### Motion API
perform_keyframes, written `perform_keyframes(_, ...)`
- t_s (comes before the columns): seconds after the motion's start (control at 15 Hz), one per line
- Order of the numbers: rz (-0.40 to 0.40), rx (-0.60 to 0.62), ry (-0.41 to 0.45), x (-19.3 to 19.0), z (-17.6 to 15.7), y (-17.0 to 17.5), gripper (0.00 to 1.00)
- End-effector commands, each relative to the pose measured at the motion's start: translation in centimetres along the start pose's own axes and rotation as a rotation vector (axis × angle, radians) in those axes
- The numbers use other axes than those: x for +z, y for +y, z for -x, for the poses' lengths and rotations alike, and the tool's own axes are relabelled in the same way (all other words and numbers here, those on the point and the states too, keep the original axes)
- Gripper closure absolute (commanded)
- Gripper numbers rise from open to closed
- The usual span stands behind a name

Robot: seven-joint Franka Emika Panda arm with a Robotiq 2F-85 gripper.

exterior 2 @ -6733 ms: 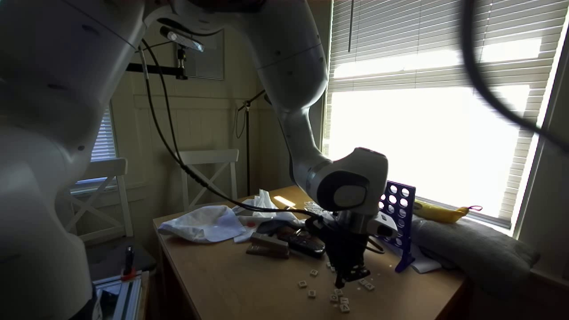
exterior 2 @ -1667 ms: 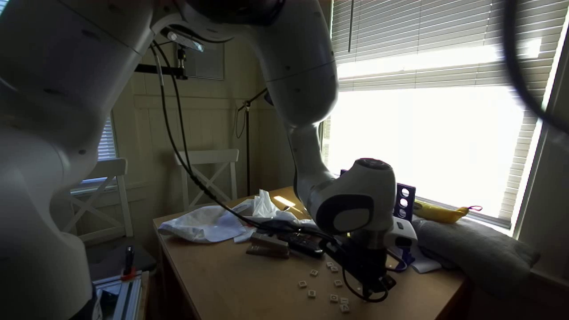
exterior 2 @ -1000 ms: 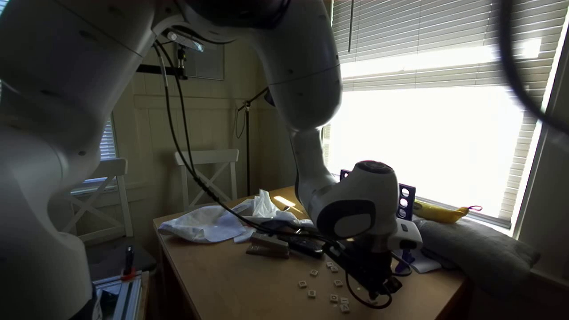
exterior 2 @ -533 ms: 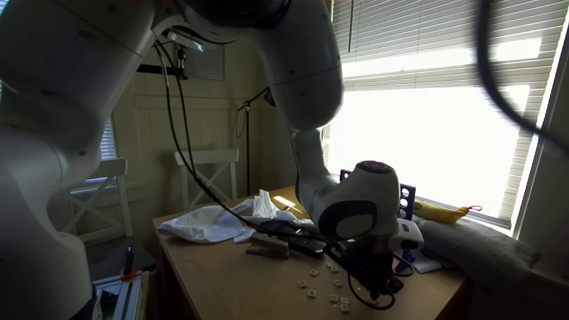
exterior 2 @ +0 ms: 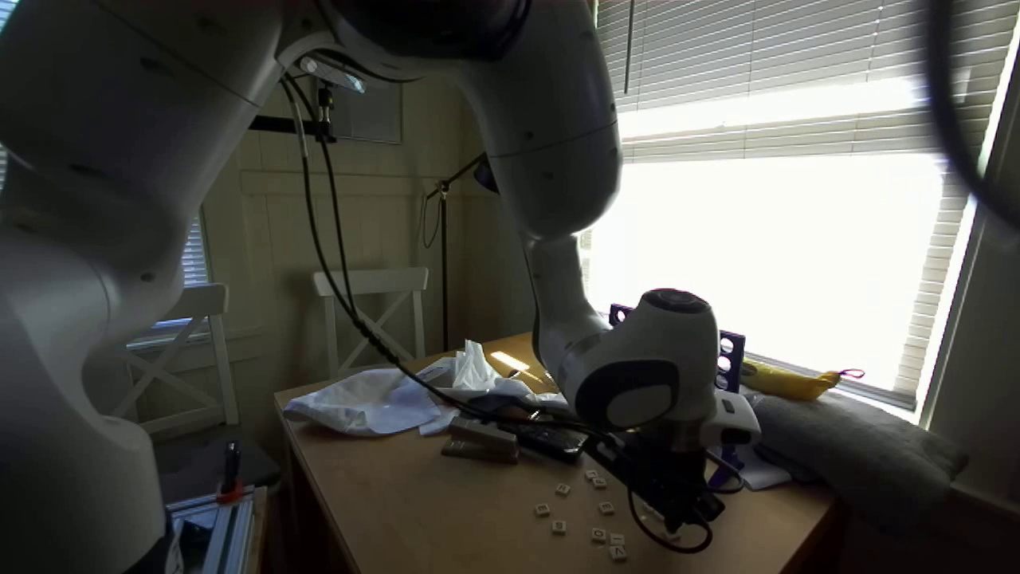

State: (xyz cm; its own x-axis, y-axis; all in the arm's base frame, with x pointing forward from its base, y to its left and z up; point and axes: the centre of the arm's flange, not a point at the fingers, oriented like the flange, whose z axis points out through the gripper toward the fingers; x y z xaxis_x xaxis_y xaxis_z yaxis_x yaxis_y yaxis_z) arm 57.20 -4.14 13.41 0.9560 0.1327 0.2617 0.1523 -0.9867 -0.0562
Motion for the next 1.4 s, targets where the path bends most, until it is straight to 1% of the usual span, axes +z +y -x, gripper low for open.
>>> perform_keyframes(0.0, -0.014, -0.028, 0.018, 0.93, -0.52, 0.44, 1.0)
perform_keyframes(0.8, -0.021, -0.049, 0.025, 1.21, -1.27, 0.12, 1.0)
perform_keyframes(1.33, -0.026, -0.053, 0.018, 1.04, -1.2, -0.02, 1.0)
